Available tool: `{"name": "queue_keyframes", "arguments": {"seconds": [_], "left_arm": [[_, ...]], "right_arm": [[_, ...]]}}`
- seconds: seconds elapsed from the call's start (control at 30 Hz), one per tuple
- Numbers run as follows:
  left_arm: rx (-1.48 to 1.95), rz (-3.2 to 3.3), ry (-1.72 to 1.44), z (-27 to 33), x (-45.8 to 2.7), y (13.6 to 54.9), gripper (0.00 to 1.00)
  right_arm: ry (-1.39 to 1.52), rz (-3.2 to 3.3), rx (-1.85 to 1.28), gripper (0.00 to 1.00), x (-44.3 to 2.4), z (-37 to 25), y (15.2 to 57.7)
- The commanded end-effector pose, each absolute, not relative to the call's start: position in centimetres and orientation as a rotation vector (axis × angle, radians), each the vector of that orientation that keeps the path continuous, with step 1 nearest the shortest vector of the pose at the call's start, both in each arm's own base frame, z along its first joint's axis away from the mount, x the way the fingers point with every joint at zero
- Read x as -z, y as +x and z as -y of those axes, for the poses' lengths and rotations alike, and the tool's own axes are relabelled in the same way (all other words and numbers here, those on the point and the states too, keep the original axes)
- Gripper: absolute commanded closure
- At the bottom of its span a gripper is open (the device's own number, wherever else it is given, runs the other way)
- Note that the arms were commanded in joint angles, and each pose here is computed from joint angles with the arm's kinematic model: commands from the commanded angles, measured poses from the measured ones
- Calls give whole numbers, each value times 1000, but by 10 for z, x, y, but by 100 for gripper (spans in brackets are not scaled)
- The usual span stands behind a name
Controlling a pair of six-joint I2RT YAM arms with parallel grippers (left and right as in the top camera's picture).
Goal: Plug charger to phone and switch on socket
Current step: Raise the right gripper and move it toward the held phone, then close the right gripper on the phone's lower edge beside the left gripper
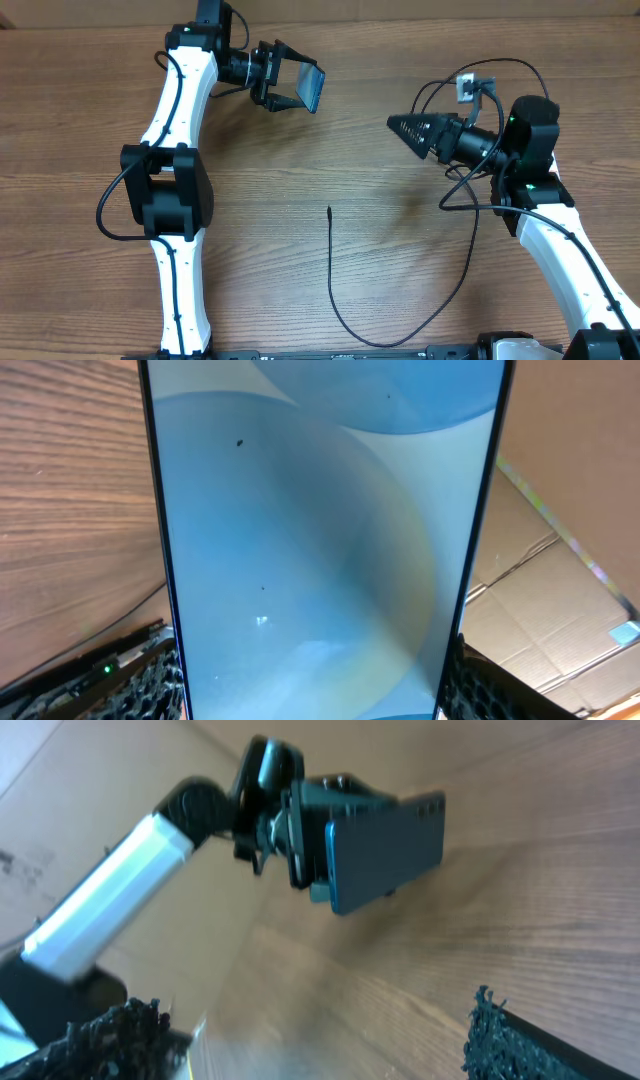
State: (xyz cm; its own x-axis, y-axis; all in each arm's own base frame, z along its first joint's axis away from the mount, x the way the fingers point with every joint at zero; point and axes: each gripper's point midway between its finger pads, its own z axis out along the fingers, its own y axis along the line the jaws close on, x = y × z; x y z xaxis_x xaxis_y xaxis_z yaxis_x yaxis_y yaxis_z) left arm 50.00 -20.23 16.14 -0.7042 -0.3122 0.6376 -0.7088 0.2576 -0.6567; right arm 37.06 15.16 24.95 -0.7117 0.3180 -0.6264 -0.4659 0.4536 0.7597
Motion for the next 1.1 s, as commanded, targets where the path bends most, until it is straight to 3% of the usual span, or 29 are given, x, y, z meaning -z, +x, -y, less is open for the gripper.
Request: {"name": "queue_keyframes", "arguments": {"seconds": [0.0, 0.4, 1.07], "left_arm": [[-1477, 2165, 872, 215, -177, 501, 96], [-1432, 2211, 919, 213, -168, 504, 96], [-1377, 2266, 964, 212, -158, 507, 96]], "right_arm": [[-20, -1928, -1364, 0, -266, -154, 386], [-44, -2000, -1415, 0, -244, -183, 416], [18, -2177, -1183, 0, -192, -202, 416]]}}
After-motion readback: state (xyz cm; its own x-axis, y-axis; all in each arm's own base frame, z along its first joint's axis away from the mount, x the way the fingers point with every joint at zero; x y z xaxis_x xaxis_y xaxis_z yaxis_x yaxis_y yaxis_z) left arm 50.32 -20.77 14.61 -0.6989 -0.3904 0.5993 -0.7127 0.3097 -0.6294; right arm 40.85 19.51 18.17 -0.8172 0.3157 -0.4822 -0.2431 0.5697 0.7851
